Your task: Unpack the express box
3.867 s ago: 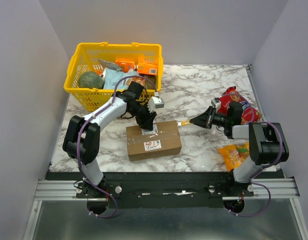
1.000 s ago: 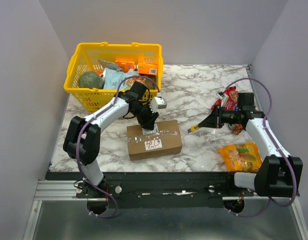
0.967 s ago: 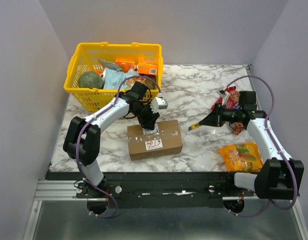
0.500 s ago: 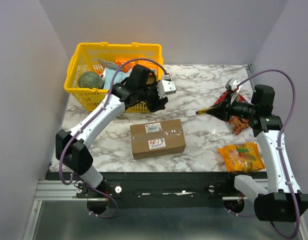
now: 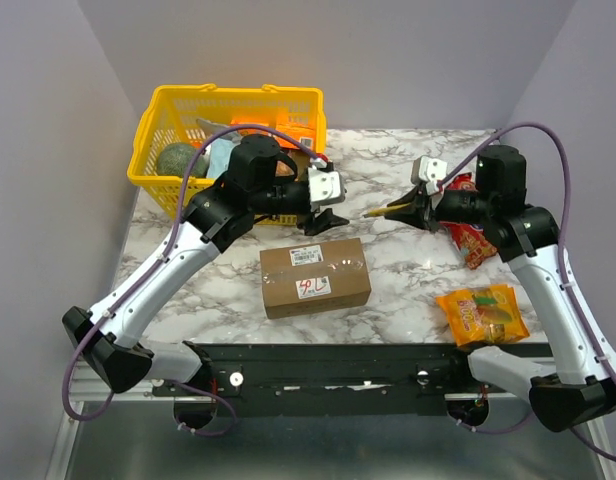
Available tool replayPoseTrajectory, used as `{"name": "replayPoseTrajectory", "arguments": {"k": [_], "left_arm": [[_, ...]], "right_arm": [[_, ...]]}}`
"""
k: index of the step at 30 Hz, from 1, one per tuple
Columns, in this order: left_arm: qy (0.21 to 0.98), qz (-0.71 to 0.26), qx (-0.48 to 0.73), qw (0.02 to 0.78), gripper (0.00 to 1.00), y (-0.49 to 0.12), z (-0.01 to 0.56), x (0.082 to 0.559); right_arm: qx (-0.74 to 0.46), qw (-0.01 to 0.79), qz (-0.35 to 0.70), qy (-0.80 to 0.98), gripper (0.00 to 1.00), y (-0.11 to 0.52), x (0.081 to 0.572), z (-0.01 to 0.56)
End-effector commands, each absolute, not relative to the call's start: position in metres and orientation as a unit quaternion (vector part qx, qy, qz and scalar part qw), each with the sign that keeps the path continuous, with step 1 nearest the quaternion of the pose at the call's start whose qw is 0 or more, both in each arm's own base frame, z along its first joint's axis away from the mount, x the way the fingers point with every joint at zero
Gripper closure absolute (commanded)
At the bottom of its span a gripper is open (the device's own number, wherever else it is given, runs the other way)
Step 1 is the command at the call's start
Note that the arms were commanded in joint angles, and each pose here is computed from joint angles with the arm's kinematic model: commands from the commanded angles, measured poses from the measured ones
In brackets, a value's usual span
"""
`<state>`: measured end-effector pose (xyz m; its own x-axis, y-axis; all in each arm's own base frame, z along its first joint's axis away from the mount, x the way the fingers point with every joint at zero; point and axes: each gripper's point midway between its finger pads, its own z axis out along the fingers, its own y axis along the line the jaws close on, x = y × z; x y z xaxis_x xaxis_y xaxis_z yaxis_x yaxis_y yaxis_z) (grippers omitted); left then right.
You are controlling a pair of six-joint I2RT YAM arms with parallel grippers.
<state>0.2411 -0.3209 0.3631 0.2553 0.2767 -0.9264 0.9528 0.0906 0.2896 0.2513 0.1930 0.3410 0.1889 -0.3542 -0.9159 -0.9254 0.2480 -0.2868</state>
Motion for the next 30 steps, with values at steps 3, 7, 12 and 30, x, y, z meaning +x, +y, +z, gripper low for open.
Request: {"name": "replayPoseTrajectory", "arguments": {"k": [3,7,12,30], "left_arm": [[0.518,-0.331,0.603,0.508,0.32,-0.329,0.36,0.234],[0.514,-0.324,0.623,0.492,0.33,-0.332,0.347,0.229],[0.513,-0.333,0.621,0.491,0.36,-0.343,0.344,0.23],[0.583,-0.259,0.605,0.476,1.0,-0.299,0.322,0.248]], "right_arm": [[-0.589,0.553,0.277,0.521,1.0,0.218,0.235,0.347],[-0.592,0.571,0.287,0.49,1.0,0.239,0.231,0.359],[-0.61,0.563,0.286,0.478,0.99,0.248,0.227,0.362],[-0.427,0.612,0.221,0.628,0.17,0.222,0.277,0.37]]}}
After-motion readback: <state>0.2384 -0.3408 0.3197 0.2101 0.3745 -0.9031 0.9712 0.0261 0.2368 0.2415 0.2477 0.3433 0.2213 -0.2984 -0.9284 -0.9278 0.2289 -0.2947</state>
